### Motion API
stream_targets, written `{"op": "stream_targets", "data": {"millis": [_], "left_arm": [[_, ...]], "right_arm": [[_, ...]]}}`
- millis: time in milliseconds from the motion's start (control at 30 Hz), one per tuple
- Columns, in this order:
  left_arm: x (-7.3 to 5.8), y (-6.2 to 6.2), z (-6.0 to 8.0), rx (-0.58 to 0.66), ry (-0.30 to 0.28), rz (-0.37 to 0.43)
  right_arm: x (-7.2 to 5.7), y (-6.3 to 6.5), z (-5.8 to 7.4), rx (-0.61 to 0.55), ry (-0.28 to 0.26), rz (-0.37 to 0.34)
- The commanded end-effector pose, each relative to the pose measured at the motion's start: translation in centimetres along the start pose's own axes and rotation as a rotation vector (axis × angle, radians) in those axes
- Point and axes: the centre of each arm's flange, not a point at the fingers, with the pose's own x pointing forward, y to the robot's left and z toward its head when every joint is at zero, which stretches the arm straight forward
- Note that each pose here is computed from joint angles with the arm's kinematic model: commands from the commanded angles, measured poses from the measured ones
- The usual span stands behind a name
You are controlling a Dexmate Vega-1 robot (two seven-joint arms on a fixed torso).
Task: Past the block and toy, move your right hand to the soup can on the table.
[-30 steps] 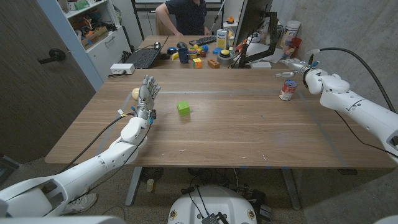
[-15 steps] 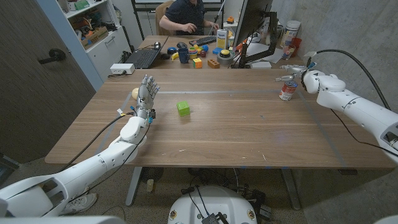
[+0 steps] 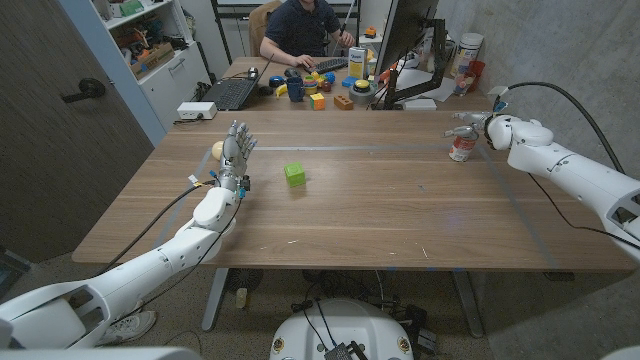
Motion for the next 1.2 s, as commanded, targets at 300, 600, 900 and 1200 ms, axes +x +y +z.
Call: {"op": "stream_targets", "data": {"millis": [300,600,900,1200], "left_arm": [[0.15,-0.09,0.1,0.002,-0.001,-0.001],[0.09,-0.04,0.28,0.003,-0.006,-0.003],[0.01,-0.01,0.3,0.003,-0.005,-0.005],[-0.09,0.03,0.39,0.004,-0.007,-0.006]], "right_arm": [[0.1,0.46,-0.11,0.012,0.004,0.021],[0.02,0.48,0.02,0.017,0.005,0.016],[-0.16,0.51,0.01,0.021,0.004,0.012],[-0.22,0.44,0.08,0.024,0.005,0.01]]}}
